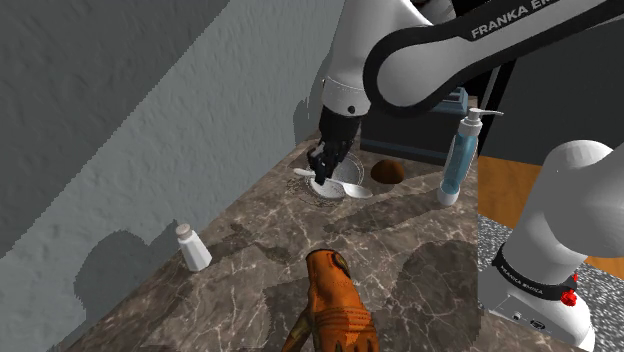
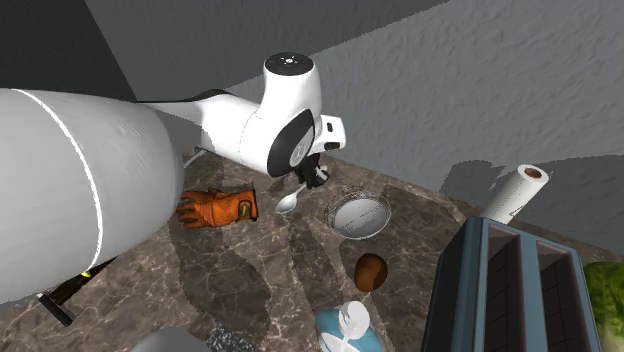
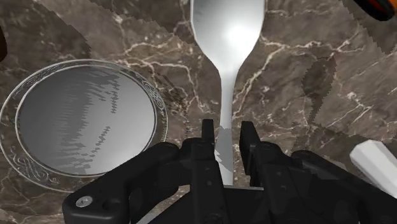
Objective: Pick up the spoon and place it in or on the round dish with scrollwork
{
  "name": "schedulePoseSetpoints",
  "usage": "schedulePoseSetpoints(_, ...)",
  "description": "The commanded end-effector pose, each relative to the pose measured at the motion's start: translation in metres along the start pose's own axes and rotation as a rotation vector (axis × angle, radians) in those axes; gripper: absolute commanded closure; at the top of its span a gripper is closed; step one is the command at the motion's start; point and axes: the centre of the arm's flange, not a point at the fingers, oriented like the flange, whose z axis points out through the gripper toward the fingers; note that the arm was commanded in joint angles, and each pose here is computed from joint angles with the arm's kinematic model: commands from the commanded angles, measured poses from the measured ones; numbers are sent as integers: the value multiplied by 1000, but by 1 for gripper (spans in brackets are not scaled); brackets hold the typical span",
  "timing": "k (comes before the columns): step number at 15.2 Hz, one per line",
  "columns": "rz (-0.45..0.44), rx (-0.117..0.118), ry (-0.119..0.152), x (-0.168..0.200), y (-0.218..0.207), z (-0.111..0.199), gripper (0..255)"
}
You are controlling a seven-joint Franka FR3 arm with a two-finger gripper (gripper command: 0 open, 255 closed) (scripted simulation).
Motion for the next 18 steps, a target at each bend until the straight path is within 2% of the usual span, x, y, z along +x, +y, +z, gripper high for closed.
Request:
schedulePoseSetpoints(1,0,0,0,11,18,-2,255)
schedulePoseSetpoints(12,0,0,0,91,138,-10,255)
schedulePoseSetpoints(18,0,0,0,84,141,20,255)
